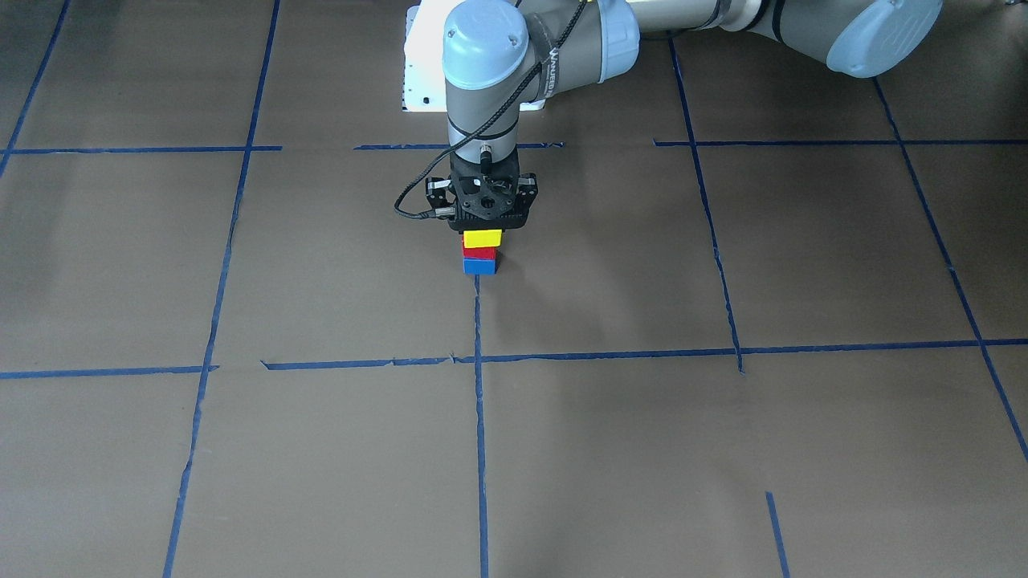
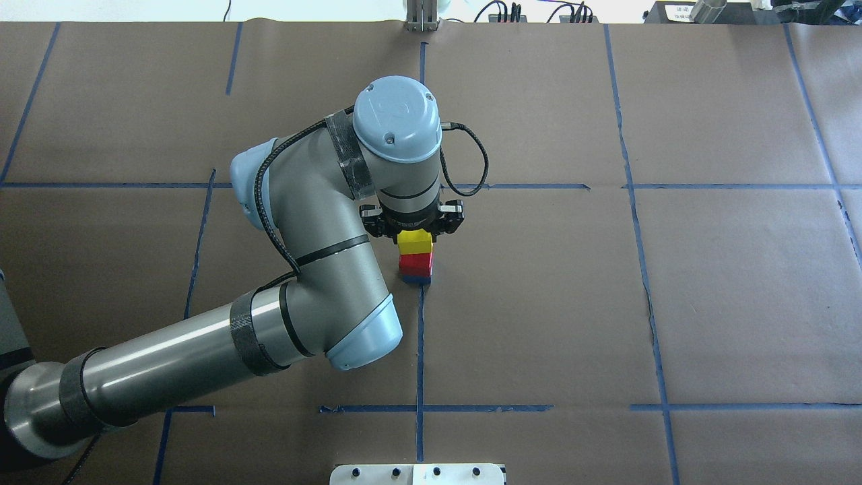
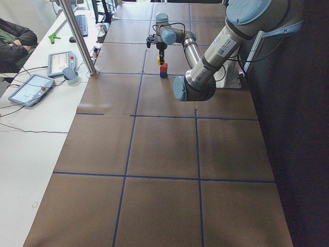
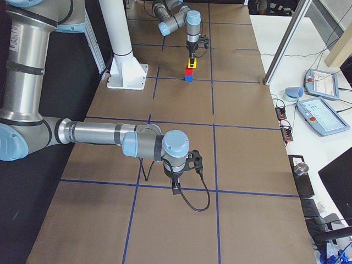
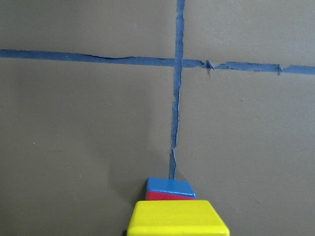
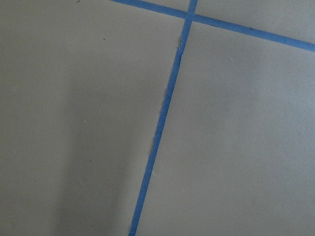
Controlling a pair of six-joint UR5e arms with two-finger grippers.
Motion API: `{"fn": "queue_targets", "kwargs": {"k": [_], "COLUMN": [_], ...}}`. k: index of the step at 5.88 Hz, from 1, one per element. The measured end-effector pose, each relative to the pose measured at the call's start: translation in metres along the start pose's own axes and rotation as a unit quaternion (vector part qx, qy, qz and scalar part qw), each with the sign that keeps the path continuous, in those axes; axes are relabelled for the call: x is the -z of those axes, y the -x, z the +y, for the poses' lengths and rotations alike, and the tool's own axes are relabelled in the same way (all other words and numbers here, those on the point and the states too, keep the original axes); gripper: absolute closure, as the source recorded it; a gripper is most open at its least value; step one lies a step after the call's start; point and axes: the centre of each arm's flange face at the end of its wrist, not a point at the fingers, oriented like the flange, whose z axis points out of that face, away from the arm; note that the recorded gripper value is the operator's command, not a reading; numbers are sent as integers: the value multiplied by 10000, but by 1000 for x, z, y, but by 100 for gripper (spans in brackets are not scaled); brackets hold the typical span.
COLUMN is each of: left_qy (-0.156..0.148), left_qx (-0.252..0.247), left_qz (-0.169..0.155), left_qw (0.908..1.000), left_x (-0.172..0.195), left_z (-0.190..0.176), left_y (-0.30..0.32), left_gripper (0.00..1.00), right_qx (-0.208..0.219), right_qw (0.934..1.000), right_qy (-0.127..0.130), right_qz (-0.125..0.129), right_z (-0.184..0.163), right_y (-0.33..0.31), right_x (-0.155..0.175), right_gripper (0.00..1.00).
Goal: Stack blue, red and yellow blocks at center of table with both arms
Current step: 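Lower the yellow cube onto the red cube and open the left gripper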
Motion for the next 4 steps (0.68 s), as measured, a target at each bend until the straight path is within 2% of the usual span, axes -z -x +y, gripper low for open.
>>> {"fn": "queue_targets", "kwargs": {"k": [2,4], "left_qy": [34,64], "left_qx": [-43,-72], "left_qz": [-11,-15], "left_qw": [10000,10000], "left_x": [-4,-7], "left_z": [4,7], "left_y": [-1,-1], "left_gripper": [88,56], "right_qx": [0,-4], "right_qw": [10000,10000], "right_qy": [3,8], "right_qz": [-1,-2], "right_z": [0,0], "right_y": [0,0], "right_x": [0,0], "right_gripper": [0,0]}}
